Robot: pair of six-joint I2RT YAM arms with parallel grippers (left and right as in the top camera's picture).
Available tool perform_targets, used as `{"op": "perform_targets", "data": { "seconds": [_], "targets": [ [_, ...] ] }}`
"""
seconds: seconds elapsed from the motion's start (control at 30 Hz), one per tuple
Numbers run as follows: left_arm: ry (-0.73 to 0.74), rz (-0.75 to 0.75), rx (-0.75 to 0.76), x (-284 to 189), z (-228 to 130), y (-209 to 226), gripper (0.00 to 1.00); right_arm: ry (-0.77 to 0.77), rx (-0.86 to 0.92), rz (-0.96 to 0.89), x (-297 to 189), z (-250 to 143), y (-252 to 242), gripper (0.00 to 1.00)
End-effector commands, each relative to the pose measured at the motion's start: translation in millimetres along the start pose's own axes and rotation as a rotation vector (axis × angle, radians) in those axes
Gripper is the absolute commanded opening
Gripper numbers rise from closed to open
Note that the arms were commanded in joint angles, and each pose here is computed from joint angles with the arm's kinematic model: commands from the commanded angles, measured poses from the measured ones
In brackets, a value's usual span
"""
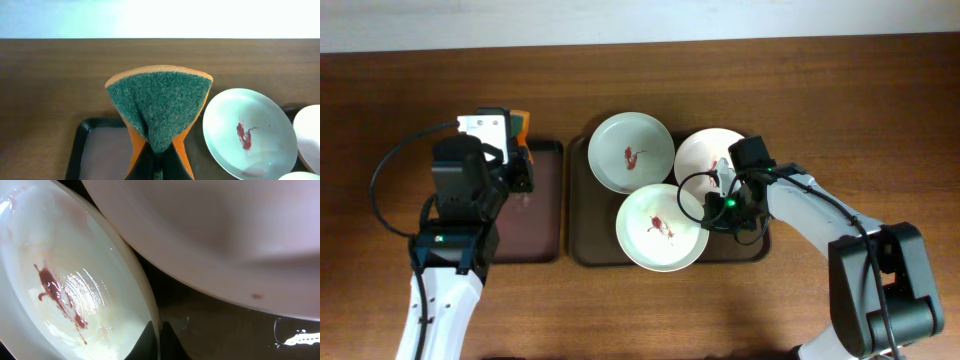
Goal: Clean dirty plates on tray and stack at the side
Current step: 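Carry the sponge with the left gripper onto the front plate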
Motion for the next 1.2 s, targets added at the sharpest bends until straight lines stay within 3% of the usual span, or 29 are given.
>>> {"op": "perform_targets", "data": {
  "seconds": [0.0,0.2,0.6,0.73,1.03,1.17],
  "targets": [
    [-0.064,-0.013,0.007,-7.4,14.5,-1.8,0.0,-0.005,0.003,0.004,0.9,3.0,2.9,0.04],
    [-0.14,-0.013,0.01,-8.9,29.9,-1.9,0.0,-0.005,0.003,0.004,0.9,3.0,2.9,0.04],
    [-0.108,-0.013,0.008,-4.2,23.3,-1.6,0.0,-0.007,0.002,0.005,0.9,3.5,3.0,0.04],
    [0.036,-0.003,0.003,12.0,-6.5,0.2,0.0,-0.007,0.002,0.005,0.9,3.5,3.0,0.04],
    [0.543,-0.002,-0.013,65.9,-122.4,2.0,0.0,-0.007,0.002,0.005,0.9,3.4,3.1,0.04],
    [0.696,-0.068,-0.05,80.4,-162.5,-7.0,0.0,-0.007,0.002,0.005,0.9,3.3,3.0,0.04]
  ]
}}
Point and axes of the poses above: each gripper's point midway between its finger pads, its own x axis out along the fingers, its own y axis along the line the jaws close on, z = x × y, the point moved 4 cm from there along -x, back along the fingers, and after that the axes turned 2 degrees about x, right-handed, at the moved point
